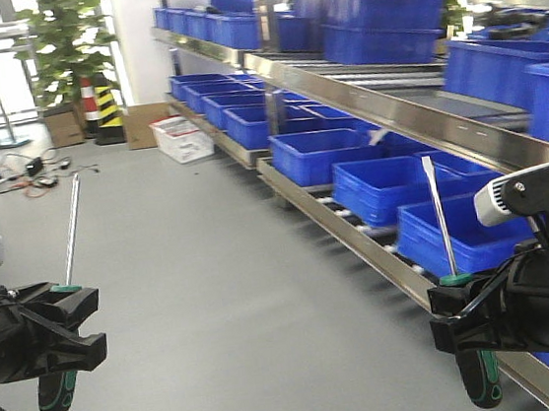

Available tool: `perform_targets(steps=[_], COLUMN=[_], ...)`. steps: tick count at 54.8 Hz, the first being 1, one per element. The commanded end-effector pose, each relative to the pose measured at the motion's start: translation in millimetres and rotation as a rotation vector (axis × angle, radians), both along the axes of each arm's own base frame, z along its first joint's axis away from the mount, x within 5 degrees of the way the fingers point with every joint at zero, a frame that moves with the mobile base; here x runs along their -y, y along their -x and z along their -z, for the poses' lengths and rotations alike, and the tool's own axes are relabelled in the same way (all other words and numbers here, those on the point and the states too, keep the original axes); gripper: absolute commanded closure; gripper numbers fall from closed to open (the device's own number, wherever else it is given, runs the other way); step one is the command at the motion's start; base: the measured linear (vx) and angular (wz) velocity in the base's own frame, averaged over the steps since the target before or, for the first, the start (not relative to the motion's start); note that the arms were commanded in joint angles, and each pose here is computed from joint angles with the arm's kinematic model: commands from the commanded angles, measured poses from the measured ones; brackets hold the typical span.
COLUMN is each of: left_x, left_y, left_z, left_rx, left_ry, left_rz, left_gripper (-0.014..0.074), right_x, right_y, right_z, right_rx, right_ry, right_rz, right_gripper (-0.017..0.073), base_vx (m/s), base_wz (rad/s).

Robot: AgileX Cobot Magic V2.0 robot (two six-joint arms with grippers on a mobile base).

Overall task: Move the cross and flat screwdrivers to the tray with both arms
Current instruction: 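Drive the base through the warehouse holding both screwdrivers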

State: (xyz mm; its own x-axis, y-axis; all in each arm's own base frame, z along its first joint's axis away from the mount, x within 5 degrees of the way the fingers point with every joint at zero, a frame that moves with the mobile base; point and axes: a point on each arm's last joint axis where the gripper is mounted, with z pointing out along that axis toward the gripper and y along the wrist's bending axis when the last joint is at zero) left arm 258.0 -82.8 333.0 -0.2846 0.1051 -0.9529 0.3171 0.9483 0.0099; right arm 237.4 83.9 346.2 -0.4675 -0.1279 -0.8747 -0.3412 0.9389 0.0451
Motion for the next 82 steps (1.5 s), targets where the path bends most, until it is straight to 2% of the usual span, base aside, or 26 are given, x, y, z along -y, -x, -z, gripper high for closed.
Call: perform_targets(steps=[1,54,82], left_x=[-1.1,-1.1,-1.3], left_y=[2.1,2.1,2.0], left_z=[-26.2,-26.2,-26.2], left_rx=[0.14,0.14,0.14], left_ry=[0.058,0.058,0.058], left_rz=[-0.018,-0.018,-0.019], left_gripper=[0.0594,0.0594,0.0594], right_x=[1.8,1.8,1.8], right_y=[0.3,0.3,0.3], right_z=[-24.1,-24.1,-24.1], right_rx=[0.136,0.136,0.136], right_ry=[-0.041,-0.041,-0.041], right_rz=[0.011,0.011,0.011], right_gripper=[0.0567,0.0567,0.0567], base_vx=[0.58,0.6,0.58], base_wz=[0.31,0.25,-0.35])
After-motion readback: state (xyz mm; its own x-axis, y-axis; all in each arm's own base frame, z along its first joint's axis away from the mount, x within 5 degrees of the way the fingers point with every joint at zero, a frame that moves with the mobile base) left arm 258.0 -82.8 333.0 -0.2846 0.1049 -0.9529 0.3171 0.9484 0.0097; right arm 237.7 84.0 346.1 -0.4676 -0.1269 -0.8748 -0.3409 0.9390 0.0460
